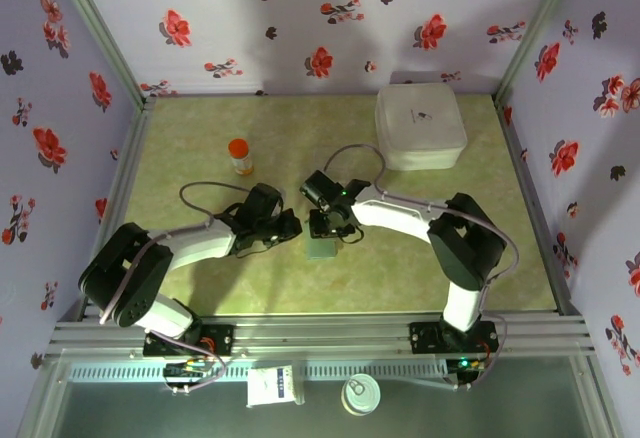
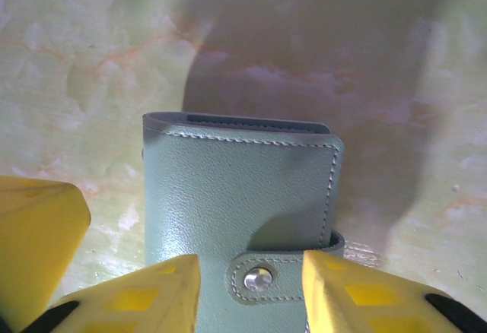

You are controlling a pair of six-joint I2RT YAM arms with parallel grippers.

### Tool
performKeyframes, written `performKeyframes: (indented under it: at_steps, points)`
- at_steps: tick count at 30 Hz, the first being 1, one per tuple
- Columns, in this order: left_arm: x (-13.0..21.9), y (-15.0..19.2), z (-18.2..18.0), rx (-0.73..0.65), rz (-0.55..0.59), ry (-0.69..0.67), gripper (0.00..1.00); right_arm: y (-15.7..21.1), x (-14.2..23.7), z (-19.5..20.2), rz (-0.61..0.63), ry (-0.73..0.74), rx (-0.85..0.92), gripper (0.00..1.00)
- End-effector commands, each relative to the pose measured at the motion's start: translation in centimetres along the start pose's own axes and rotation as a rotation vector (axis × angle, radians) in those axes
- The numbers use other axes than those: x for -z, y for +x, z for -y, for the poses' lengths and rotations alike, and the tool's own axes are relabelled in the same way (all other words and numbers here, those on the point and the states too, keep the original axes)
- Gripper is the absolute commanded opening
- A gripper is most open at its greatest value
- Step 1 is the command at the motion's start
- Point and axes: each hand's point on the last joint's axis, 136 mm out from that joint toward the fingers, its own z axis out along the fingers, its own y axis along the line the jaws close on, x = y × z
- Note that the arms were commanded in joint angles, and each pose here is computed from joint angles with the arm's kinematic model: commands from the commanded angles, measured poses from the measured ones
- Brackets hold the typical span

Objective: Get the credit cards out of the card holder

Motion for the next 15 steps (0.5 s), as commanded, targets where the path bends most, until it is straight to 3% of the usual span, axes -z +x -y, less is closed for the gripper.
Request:
performKeyframes:
  at_steps: [1,15]
  points:
    - [0.5,0.1,0.4,-0.001,0.012,0.019,0.00,0.7,-0.4,0.4,-0.040,0.050,0.017,0.38]
    - [0.1,0.4,0.1,0.001,-0.004,0.011,0.00,1.9,-1.9,0.8,-0.106,0.094,0.017,0.34]
